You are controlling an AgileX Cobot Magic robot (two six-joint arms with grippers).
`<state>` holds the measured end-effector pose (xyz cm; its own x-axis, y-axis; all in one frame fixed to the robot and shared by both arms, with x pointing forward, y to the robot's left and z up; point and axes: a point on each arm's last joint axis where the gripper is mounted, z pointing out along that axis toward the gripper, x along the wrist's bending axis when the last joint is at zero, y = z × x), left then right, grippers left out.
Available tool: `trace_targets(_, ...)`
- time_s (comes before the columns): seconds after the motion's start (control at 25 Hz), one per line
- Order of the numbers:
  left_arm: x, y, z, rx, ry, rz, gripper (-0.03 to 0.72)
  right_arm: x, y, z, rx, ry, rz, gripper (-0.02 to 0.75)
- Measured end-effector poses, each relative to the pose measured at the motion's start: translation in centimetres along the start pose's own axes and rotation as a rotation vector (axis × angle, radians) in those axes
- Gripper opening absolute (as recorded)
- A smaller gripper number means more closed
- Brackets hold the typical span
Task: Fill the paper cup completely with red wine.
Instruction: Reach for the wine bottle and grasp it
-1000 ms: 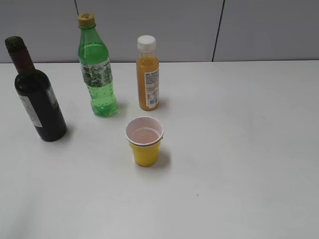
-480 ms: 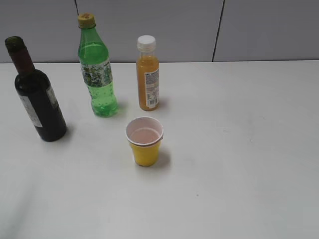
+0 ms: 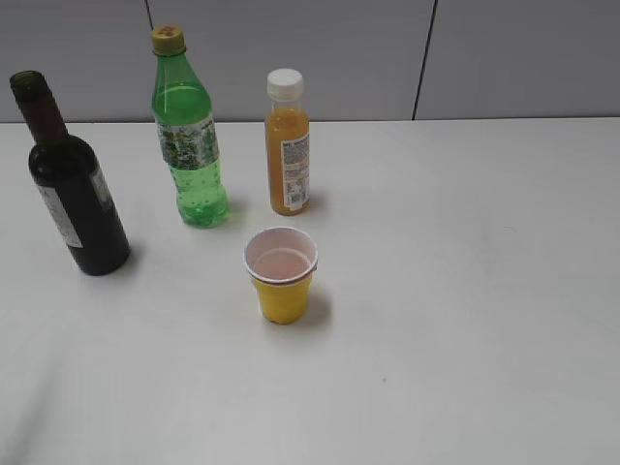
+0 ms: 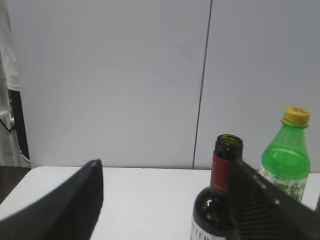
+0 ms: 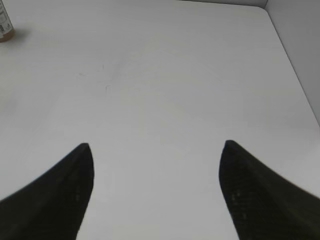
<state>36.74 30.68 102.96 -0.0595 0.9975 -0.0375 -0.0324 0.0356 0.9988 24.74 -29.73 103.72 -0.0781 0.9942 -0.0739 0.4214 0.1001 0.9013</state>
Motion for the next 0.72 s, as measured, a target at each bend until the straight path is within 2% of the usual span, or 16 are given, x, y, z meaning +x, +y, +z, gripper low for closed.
trace_targets(0.48,-0.4,-3.7,4.2,0.151,-0.027,0.036,0.589,0.0,0.0,0.0,0.000,0.000,0.000,0.590)
trace_targets(0.72,-0.8,-4.6,5.2,0.148,-0.068,0.071,0.589,0.0,0.0,0.0,0.000,0.000,0.000,0.590)
